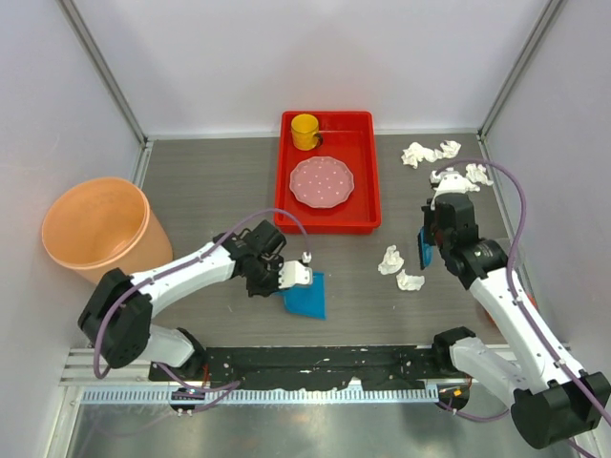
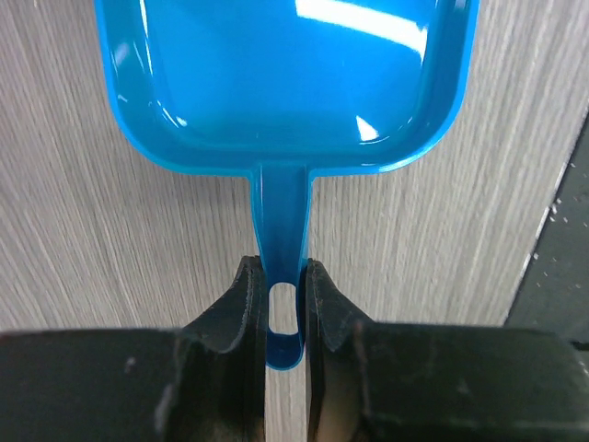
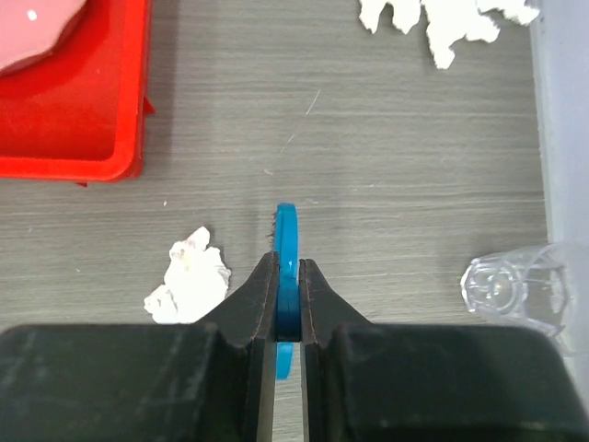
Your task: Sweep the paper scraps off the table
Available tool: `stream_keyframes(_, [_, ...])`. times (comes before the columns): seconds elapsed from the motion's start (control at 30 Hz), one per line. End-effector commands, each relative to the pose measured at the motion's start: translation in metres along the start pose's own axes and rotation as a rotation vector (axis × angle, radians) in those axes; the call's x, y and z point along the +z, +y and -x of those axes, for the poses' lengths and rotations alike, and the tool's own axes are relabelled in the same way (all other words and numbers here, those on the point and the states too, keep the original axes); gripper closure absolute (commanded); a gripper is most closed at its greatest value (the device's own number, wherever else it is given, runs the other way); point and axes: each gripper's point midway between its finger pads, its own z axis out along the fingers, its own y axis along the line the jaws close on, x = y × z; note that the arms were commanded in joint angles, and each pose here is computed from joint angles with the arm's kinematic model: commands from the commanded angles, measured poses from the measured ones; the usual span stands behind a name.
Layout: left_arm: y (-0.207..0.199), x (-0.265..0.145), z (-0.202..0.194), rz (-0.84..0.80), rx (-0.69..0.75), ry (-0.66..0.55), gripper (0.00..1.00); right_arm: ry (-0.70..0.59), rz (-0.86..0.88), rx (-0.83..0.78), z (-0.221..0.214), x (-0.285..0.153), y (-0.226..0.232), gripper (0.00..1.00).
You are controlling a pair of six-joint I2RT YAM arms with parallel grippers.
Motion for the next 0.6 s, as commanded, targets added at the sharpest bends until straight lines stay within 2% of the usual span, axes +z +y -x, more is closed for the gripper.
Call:
stream_keyframes(0.0, [0.019,0.015,0.019,0.059,0.074,-0.025,1.00,-0.163,0.068,0.122,0.007,0.006,0.015,0.99])
stream_keyframes(0.1, [0.021,0.025,0.022,0.037,0.041,-0.016,1.00,-0.191,0.058,0.137,-0.003,0.015,0.016,0.99])
stream_keyframes(0.2, [0.025,0.032,0.026,0.029,-0.016,-0.013,1.00,-0.130,0.108,0.073,-0.020,0.025,0.027,0.99])
stream_keyframes(0.33, [0.028,0.036,0.034,0.023,-0.063,-0.026,1.00,-0.095,0.227,0.066,-0.034,0.030,0.050,0.99])
stream_keyframes(0.57, [0.031,0.039,0.042,0.034,-0.068,-0.015,1.00,-0.127,0.348,0.083,-0.035,0.007,0.067,0.99])
